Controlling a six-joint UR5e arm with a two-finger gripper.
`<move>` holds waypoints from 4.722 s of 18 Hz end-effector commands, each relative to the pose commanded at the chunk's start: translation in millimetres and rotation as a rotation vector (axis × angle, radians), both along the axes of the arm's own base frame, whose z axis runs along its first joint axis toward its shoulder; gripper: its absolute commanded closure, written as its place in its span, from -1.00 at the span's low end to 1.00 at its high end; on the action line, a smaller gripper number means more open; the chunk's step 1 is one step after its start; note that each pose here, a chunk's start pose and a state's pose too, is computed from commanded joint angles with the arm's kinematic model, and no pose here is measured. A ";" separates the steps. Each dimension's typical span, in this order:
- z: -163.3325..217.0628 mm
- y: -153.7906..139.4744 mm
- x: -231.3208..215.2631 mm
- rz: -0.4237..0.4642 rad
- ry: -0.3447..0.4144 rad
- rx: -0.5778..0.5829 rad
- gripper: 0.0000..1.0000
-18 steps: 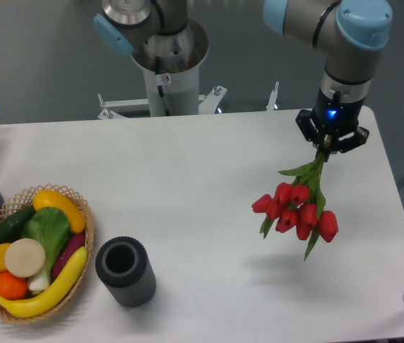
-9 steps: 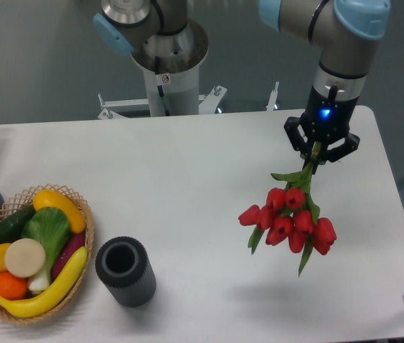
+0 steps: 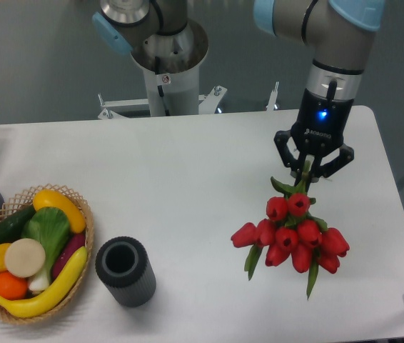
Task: Insert the flowers into the vase
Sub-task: 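Carry the tulips over the black vase, tilting the gripper toward it, then lower the tulip stems down into the black vase opening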
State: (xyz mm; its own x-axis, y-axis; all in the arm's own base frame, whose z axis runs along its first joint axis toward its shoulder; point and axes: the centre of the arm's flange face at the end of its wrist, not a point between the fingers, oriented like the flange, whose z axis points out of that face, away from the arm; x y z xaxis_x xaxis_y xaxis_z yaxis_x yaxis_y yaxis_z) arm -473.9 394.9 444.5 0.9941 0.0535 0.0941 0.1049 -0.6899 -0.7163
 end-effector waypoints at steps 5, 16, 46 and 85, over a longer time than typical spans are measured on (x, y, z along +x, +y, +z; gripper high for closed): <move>1.5 10.3 6.0 -0.044 -0.080 0.138 1.00; 2.2 48.8 28.0 -0.162 -0.126 0.335 1.00; 0.5 184.5 124.0 -0.451 -0.167 0.430 0.97; -98.0 177.0 126.1 -0.552 -0.137 0.492 0.92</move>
